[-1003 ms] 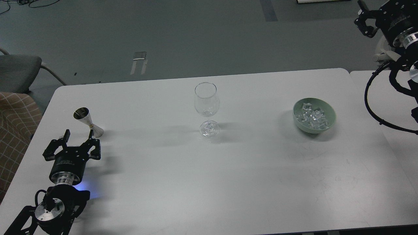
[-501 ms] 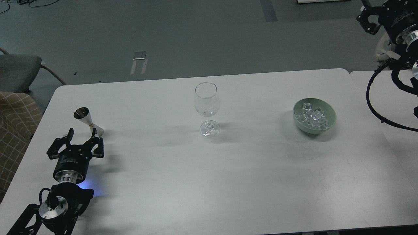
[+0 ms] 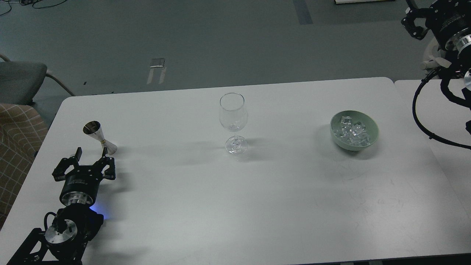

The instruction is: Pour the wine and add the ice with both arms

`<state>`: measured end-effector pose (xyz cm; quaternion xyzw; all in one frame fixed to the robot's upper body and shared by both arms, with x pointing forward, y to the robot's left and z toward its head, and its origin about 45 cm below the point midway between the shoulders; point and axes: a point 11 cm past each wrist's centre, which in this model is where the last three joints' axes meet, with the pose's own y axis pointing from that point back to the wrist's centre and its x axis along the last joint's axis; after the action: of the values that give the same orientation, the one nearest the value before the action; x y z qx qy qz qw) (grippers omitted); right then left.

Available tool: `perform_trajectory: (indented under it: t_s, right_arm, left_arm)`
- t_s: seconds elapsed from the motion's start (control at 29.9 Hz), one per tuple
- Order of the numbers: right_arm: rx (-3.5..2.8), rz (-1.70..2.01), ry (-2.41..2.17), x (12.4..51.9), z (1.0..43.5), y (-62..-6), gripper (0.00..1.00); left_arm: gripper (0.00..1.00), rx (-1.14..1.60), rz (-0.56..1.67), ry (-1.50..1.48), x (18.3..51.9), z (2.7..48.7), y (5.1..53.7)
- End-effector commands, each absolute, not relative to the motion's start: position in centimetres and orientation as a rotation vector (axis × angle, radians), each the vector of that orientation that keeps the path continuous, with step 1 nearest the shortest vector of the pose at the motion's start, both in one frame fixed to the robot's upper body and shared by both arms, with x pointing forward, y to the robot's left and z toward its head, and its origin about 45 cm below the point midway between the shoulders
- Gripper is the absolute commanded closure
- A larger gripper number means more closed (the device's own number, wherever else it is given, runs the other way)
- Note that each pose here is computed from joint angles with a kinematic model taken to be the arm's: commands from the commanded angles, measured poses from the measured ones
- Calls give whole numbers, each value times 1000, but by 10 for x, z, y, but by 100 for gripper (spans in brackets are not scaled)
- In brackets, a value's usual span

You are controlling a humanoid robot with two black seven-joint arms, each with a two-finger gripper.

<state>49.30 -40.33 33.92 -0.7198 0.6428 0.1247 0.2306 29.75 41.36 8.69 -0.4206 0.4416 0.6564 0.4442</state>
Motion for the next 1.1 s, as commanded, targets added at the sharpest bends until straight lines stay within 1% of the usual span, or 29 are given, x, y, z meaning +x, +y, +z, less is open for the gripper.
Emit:
perform_trajectory:
  t_s: [0.0,0.27,0.4,0.9,1.07]
  right_arm:
    - [-1976,344,1773,493,338,-405,0]
    - [-1976,346,1774,492,338,-405,0]
    - [-1960,349,1796,493,337,-407,0]
    - [-1958,351,1798,493,336,-407,0]
    - [-1959,353,1798,493,336,-407,0]
  left_arm:
    - [32,-1048,1623,1090,302,89,414]
    - [32,-1057,1636,1079,319,92,419]
    - [32,-1052,1626,1088,325,91,412]
    - [34,-1036,1637,1084,330,92,414]
    - [34,-1028,1620,1077,339,99,411]
